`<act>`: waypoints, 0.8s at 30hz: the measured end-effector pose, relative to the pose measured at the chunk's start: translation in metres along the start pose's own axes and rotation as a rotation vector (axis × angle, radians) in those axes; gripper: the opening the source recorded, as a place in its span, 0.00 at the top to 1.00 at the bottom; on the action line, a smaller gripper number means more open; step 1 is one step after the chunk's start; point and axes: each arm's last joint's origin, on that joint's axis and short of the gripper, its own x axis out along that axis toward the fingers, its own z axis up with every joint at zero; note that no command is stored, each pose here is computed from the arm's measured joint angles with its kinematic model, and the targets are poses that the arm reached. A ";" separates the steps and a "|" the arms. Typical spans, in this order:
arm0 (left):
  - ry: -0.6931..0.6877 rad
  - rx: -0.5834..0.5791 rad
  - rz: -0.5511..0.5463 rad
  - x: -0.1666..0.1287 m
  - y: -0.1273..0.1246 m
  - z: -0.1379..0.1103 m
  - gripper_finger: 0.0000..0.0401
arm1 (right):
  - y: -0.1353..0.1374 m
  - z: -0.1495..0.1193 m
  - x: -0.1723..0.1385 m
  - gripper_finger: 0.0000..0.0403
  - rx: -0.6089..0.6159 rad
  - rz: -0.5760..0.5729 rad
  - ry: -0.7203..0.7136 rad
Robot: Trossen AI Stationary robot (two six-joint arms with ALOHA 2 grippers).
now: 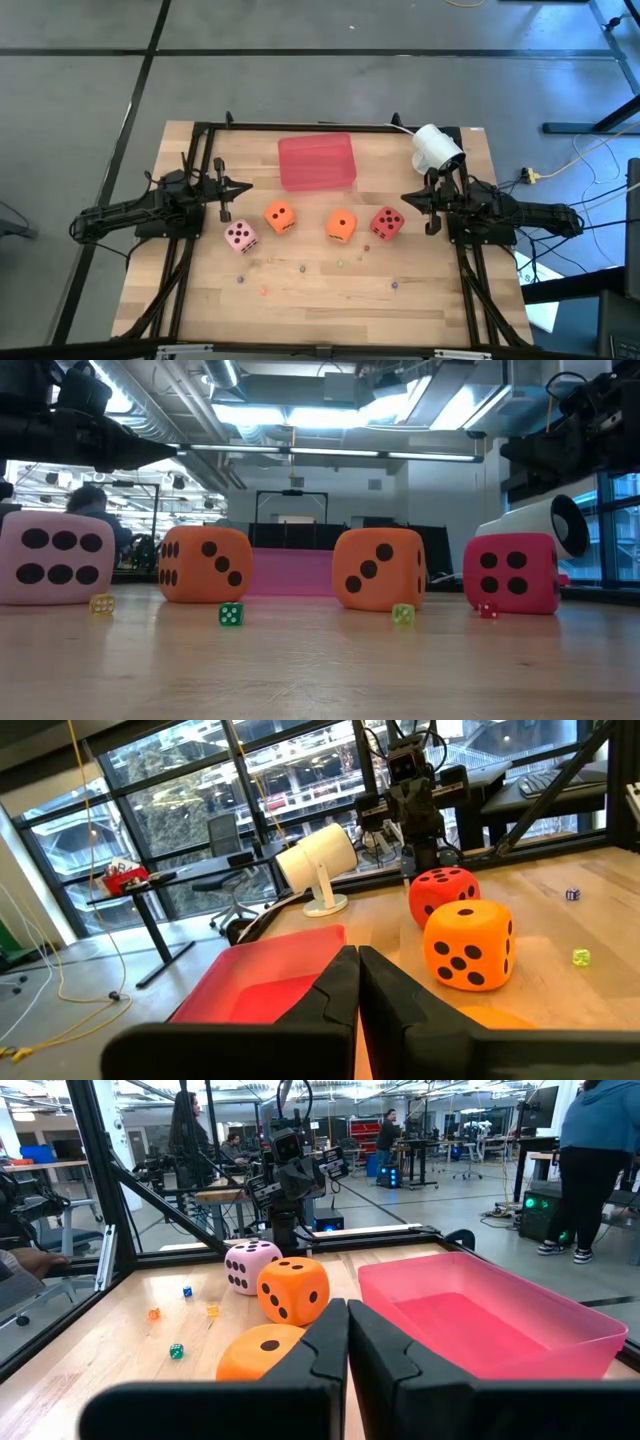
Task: Pick & Place Dice
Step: Put the left large pink die into the red bin
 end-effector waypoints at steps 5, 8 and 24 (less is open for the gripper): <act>0.000 0.000 0.000 0.000 0.000 0.000 0.98 | 0.000 0.000 0.000 0.97 0.000 0.000 0.000; 0.000 0.000 0.000 0.000 0.000 0.000 0.99 | 0.000 0.000 0.000 0.97 0.000 0.000 0.000; -0.001 0.000 0.000 0.000 0.000 0.000 0.99 | 0.000 0.006 0.000 0.97 0.002 0.004 -0.061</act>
